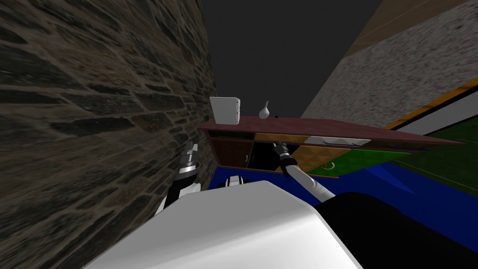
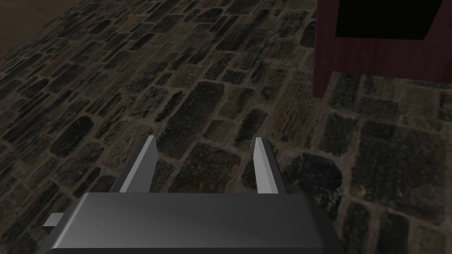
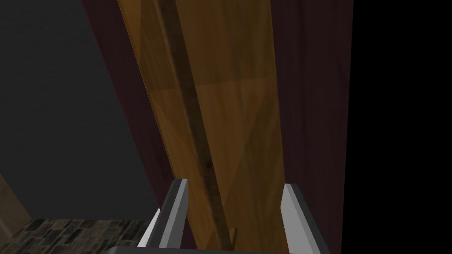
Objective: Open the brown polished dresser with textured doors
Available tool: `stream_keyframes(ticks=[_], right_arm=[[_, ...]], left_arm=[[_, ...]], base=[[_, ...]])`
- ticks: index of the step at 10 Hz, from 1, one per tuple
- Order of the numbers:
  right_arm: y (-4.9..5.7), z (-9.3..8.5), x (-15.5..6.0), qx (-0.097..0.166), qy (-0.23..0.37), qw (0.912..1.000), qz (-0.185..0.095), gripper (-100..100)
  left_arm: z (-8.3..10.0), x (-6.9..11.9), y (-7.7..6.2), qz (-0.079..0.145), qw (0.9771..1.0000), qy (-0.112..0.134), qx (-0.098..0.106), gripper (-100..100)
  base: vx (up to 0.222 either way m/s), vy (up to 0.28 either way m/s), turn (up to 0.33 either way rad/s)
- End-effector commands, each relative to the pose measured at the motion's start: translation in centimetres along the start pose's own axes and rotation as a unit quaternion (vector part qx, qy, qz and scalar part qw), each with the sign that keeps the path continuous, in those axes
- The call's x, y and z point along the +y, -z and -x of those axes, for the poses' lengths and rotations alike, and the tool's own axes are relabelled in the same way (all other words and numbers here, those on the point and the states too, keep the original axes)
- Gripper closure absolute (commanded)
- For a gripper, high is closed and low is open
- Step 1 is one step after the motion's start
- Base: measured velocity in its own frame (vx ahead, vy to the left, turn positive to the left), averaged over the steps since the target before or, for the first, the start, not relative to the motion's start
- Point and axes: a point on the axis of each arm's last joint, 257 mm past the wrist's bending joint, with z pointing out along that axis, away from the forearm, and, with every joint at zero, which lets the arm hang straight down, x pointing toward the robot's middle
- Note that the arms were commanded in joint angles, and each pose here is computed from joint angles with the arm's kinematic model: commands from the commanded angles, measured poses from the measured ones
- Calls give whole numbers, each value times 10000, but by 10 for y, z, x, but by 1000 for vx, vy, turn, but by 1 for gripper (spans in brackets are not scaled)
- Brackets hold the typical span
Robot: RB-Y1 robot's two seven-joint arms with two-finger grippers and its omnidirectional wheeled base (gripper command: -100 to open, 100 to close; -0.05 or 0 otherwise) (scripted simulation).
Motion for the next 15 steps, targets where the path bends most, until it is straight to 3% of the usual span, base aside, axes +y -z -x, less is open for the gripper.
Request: stream_keyframes(ticks=[1,4,5,9,10,11,12,15], right_arm=[[2,7,-3,-84,-14,10000,0,100],[4,11,-5,-130,-21,9999,1,100],[0,8,-8,-136,23,9999,18,-100],[-4,5,-11,-139,65,9999,28,-100],[-12,2,-20,-162,59,9998,34,-100],[-9,3,-17,-149,62,9999,23,-100],[-10,3,-18,-154,63,9999,28,100],[-7,13,-20,-269,47,9996,51,100]], left_arm=[[0,0,0,-1,10000,1,0,0],[0,0,0,-2,10000,2,0,0],[0,0,0,-1,10000,1,0,0],[0,0,0,1,10000,-1,0,0],[0,0,0,0,10000,0,0,0],[0,0,0,1,10000,0,0,0],[0,0,0,0,10000,0,0,0],[0,0,0,-1,10000,1,0,0]], base=[[-184,36,-80],[-158,39,-47],[60,-15,11],[132,4,12],[101,9,-33],[63,6,-7],[11,1,3],[-148,28,-77]])
